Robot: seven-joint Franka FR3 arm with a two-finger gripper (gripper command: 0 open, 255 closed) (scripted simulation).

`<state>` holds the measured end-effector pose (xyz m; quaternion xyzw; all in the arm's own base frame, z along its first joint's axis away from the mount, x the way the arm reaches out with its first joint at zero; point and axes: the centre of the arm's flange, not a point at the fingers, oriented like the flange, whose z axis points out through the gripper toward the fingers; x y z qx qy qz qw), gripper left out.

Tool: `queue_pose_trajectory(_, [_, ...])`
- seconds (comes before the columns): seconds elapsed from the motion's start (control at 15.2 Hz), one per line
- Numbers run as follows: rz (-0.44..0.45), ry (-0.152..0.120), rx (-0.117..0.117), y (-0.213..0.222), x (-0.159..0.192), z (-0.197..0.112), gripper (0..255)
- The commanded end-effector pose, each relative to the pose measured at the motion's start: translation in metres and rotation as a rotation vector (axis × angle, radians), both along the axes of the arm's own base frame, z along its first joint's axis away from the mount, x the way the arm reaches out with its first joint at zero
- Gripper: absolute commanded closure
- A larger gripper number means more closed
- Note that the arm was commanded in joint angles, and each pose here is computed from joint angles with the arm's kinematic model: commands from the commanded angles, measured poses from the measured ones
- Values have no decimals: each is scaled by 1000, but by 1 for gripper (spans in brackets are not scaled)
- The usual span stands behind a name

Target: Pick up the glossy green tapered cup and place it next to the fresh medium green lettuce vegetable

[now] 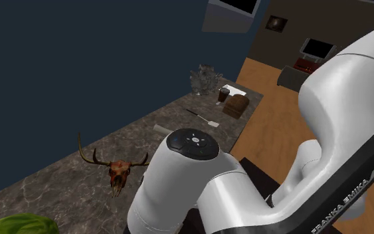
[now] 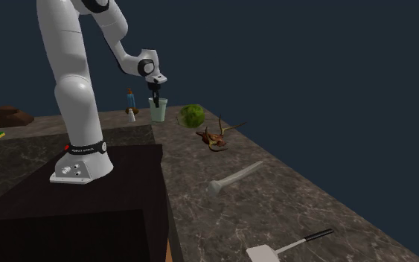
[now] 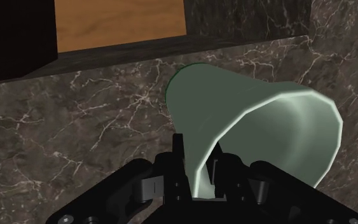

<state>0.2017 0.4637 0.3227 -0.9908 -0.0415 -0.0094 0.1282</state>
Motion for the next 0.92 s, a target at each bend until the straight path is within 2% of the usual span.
queue_pose_trajectory(0.0, [0,-1,1,-1,0,-11,255])
queue_pose_trajectory(0.86, [0,-1,1,-1,0,-79,255])
